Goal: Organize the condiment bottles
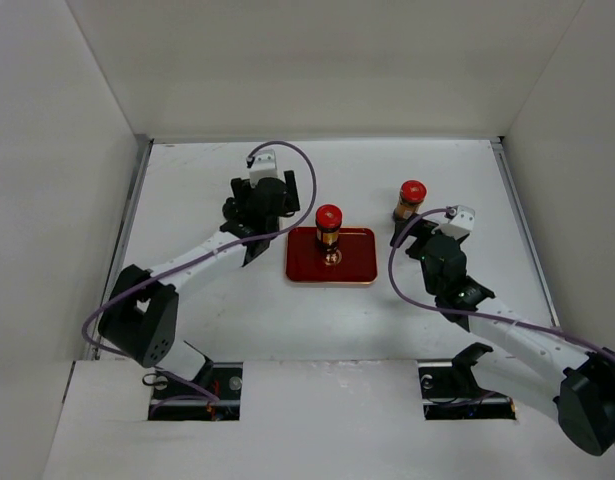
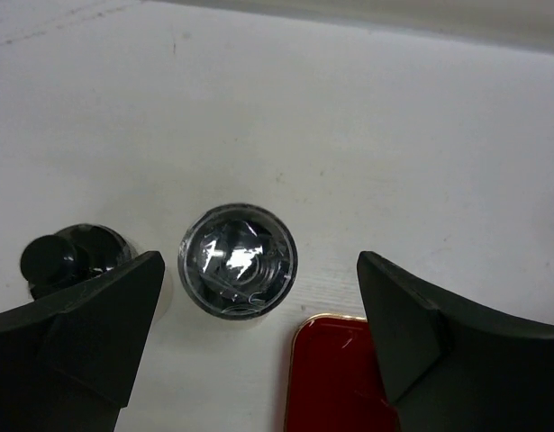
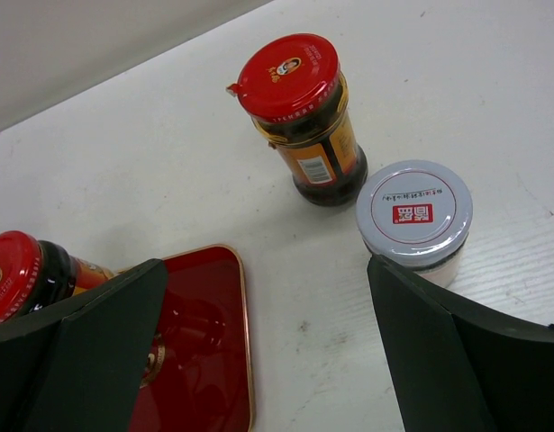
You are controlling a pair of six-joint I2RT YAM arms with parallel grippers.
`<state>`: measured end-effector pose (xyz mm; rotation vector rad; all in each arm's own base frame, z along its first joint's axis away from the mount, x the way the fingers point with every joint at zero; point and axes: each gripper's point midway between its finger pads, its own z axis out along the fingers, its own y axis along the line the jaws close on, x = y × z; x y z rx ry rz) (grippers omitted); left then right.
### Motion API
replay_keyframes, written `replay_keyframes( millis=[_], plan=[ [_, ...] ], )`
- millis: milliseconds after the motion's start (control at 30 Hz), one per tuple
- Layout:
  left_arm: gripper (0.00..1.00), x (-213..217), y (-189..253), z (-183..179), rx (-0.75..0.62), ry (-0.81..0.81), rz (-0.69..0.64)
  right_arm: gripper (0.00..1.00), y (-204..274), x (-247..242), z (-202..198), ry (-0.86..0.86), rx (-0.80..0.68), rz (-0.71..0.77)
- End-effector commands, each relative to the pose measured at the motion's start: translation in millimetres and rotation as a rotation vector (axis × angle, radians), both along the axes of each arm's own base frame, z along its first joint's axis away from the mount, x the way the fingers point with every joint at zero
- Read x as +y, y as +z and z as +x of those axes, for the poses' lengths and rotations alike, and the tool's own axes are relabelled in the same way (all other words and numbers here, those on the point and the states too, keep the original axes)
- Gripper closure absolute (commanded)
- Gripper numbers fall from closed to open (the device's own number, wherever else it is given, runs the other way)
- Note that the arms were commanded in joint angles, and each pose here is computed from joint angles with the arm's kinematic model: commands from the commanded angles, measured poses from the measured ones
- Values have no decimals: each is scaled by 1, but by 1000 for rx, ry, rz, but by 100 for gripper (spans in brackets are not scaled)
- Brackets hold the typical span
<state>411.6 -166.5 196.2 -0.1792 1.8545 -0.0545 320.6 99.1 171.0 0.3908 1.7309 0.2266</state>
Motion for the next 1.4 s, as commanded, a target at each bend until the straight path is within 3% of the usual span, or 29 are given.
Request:
replay_keyframes(
  millis=[0,367,733,1100,1367],
  plan=[
    [11,-5,-1,10,27,-25,-13,0,17,5,4,8,-52,26],
    [18,5,-19,26,60,18,-17,0,19,8,4,23,-64,28],
    [49,-4,-8,28,28,-2,-39,0,20,10,4,27,-69,31],
    [53,-24,124,-12,-250,-66,-155,0,24,7,1,22,-87,43],
    [53,-114,183,-31,-331,-252,-198,0,29,-8,-3,-39,-112,55]
  ],
)
